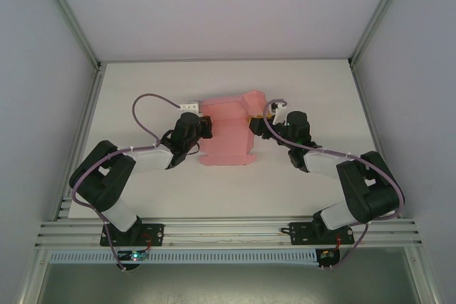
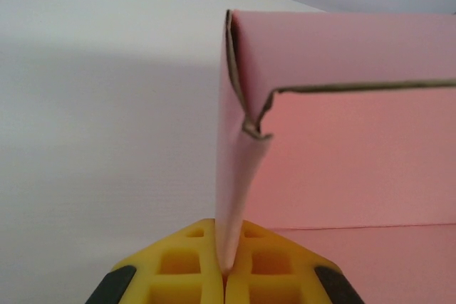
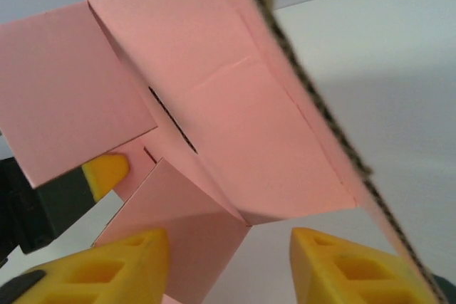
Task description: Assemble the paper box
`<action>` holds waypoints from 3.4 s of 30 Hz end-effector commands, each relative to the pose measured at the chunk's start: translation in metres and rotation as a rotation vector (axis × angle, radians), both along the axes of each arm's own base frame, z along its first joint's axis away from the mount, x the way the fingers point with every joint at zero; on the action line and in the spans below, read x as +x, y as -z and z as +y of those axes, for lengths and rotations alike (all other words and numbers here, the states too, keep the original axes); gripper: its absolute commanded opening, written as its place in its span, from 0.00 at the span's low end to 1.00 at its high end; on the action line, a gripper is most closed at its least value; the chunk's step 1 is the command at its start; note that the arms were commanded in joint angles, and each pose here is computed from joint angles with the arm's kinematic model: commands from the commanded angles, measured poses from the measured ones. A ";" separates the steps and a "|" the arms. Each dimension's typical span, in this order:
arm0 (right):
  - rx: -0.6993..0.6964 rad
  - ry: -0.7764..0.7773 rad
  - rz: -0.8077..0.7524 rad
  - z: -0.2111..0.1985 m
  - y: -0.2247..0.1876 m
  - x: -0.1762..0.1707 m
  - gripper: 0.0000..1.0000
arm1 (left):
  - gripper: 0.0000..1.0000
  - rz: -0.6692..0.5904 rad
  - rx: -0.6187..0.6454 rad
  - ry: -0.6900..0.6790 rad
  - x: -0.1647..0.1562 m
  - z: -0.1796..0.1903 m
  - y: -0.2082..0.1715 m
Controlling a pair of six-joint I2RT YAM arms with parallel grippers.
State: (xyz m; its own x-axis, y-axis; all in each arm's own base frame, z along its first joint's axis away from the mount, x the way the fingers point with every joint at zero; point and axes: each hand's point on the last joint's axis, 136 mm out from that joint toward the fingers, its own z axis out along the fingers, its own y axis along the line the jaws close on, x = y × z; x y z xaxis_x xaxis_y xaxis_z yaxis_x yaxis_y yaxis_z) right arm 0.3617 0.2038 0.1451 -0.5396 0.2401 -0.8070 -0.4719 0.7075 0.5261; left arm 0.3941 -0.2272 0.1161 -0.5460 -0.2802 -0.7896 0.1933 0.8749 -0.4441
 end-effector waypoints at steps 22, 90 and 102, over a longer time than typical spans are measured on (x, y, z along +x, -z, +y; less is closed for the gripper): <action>-0.282 0.095 -0.005 -0.016 0.004 -0.010 0.67 | 0.00 -0.123 -0.053 0.050 -0.006 -0.006 -0.037; -0.179 0.095 -0.161 -0.094 -0.073 -0.026 0.95 | 0.00 -0.162 0.005 0.113 -0.020 -0.002 -0.037; -0.092 -0.287 -0.178 -0.028 -0.060 -0.038 0.86 | 0.00 -0.158 -0.008 0.123 -0.020 -0.005 -0.043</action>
State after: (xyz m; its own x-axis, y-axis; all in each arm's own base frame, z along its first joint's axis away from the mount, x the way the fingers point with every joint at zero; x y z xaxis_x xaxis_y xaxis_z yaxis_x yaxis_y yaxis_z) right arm 0.3286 0.1578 0.1816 -0.5120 0.0612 -0.8568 -0.6239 0.6591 0.4199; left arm 0.3741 -0.2267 0.1472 -0.4633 -0.2298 -0.8559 0.3346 0.8489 -0.4091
